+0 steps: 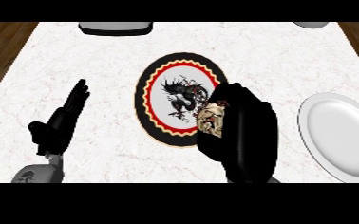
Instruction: Pick the cupcake from the plate and place it in the plate
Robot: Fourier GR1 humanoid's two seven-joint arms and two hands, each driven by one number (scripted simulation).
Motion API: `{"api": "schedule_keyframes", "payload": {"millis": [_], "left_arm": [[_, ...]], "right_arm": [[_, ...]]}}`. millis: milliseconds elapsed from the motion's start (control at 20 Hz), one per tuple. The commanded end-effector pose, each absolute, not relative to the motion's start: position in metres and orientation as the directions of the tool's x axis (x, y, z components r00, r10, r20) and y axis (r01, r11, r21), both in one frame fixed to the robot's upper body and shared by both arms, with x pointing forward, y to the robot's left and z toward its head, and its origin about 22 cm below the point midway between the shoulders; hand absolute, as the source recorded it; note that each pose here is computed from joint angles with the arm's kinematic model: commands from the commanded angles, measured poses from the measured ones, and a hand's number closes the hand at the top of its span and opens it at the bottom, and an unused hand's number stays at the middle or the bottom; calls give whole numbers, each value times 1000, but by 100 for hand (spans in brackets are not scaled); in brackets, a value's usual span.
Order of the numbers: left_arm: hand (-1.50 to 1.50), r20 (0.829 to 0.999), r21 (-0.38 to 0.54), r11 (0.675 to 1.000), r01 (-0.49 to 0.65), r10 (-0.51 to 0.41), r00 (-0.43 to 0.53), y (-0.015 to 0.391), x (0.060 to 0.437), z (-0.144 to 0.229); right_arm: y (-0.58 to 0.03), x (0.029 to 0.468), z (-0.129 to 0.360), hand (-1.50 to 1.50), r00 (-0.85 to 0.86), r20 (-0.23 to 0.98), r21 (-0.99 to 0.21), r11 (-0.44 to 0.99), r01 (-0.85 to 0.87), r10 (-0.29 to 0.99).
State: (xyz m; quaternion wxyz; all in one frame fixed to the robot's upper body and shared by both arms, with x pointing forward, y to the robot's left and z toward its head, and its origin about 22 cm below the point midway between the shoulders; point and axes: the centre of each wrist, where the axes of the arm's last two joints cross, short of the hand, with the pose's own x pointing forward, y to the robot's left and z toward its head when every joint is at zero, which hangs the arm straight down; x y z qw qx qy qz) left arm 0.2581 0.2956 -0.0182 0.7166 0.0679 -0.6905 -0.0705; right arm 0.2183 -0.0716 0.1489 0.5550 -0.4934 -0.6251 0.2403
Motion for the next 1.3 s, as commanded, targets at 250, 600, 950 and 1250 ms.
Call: {"api": "schedule_keyframes", "payload": {"millis": [250, 600, 950, 1250], "left_arm": [[0, 982, 190, 982, 22, -190, 18, 295, 252, -18], [0, 982, 184, 982, 33, -185, 30, 279, 262, -22], [0, 979, 203, 979, 5, -203, 24, 289, 259, -24], [0, 982, 186, 982, 21, -187, 38, 300, 264, -13]], "right_arm": [[-32, 295, 113, 150, 153, 505, -840, 443, 313, 849], [-31, 317, 104, -150, 224, 668, -722, 547, 423, 709], [-41, 337, 83, -150, 276, 737, -669, 608, 428, 617], [-51, 335, 99, -150, 94, 893, -405, 693, 596, 441]]}}
